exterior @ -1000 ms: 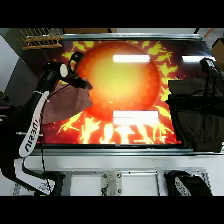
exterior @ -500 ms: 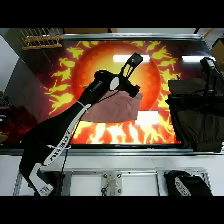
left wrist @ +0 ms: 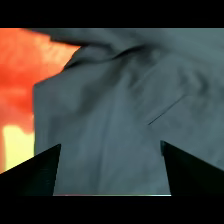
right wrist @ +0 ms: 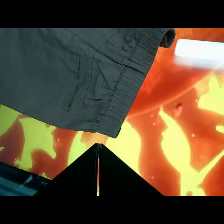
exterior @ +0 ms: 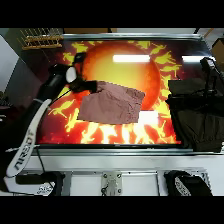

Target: Fold the clothes and pants, and hang the long-sleeved shirts on hangers.

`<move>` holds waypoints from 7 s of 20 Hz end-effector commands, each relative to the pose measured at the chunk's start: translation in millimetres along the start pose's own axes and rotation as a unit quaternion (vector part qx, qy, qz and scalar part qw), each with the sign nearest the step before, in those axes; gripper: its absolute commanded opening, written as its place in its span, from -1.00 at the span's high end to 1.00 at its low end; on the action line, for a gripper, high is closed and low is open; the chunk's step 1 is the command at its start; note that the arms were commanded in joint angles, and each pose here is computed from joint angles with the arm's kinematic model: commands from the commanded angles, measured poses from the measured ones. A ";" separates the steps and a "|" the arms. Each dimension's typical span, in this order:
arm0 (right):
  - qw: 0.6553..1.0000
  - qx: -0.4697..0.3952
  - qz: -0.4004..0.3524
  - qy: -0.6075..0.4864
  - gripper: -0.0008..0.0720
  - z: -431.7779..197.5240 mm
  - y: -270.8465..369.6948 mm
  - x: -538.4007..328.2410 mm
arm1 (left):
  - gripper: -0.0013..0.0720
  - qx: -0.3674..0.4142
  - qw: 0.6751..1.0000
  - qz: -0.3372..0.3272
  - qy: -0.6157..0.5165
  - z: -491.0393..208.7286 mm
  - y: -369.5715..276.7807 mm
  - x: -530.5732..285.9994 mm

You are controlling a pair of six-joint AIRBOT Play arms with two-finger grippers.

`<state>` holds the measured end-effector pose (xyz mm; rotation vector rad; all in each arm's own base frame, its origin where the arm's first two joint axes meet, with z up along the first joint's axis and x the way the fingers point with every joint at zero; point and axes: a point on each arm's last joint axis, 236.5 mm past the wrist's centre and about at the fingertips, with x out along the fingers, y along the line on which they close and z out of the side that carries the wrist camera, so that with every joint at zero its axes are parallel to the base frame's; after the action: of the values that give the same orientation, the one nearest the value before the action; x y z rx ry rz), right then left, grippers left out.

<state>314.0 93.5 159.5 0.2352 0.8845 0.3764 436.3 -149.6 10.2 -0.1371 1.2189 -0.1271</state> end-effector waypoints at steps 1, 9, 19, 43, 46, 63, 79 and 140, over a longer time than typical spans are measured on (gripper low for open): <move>1.000 0.002 0.001 0.001 0.92 -0.2 0.3 0.3 | -0.96 -0.199 0.978 -0.003 0.064 -85.2 79.0 21.6; 1.000 0.005 0.008 -0.001 0.92 0.3 3.7 0.3 | -0.95 -0.383 0.918 -0.098 0.040 -122.1 99.8 64.6; 1.000 0.010 0.021 -0.002 0.91 1.1 9.7 0.3 | 0.51 -0.299 0.945 -0.122 0.058 -79.8 42.5 90.2; 0.952 0.297 -0.031 0.073 -0.24 -137.5 -32.4 247.2 | 0.94 -0.156 0.982 -0.098 0.046 -146.7 27.3 41.3; 0.956 0.284 -0.033 0.060 -0.02 -127.7 -35.8 253.5 | 0.94 -0.156 0.982 -0.098 0.046 -146.8 27.3 41.3; 0.972 -0.025 0.103 -0.208 0.93 100.0 136.9 -125.8 | 0.94 0.030 0.819 -0.298 -0.489 -36.9 -70.7 -496.0; 0.969 0.141 -0.004 0.202 0.93 -21.7 48.1 123.8 | 0.94 -0.052 0.996 -0.049 -0.054 44.6 -7.5 -84.7; 0.916 0.332 0.127 0.187 -0.97 -149.6 -116.8 183.6 | 0.94 -0.036 0.982 -0.180 -0.041 -111.0 -57.9 -63.8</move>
<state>326.1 65.2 -92.4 0.9026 1.3485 0.3321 309.8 -199.2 41.3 -0.4215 1.1046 -0.3876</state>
